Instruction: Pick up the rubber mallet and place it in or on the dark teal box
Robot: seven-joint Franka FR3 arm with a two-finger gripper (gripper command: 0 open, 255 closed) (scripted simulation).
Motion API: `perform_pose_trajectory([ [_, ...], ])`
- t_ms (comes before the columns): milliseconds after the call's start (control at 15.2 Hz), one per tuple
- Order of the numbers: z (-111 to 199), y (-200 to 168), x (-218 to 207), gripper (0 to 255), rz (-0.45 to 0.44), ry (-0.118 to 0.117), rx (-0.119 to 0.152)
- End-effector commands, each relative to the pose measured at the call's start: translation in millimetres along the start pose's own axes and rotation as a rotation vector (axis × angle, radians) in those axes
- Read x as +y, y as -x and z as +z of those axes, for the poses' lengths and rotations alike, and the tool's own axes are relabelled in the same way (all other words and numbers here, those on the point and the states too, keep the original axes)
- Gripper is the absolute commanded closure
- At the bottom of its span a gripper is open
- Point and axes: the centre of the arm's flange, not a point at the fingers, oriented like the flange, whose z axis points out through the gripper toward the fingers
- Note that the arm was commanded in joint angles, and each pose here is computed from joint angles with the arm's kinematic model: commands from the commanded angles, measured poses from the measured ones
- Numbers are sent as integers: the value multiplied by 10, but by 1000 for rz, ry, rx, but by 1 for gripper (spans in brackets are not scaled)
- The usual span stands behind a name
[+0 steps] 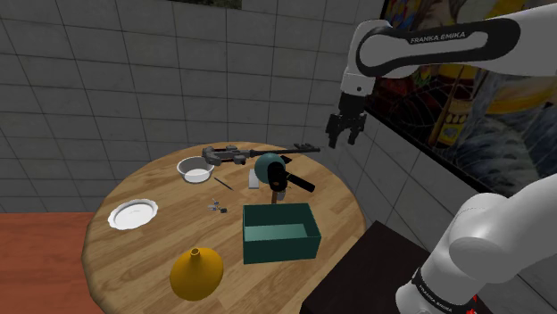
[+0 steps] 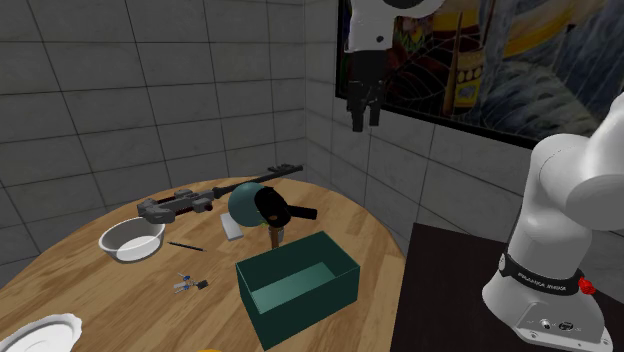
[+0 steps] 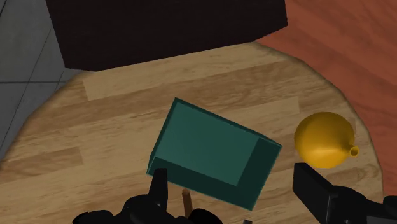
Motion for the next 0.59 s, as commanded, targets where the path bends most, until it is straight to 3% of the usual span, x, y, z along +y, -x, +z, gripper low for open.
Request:
perform_pose_trajectory([
  [0,163,-213,14,0,28,-16,-16],
  [528,812,-1140,74,0,135,-78,-78],
])
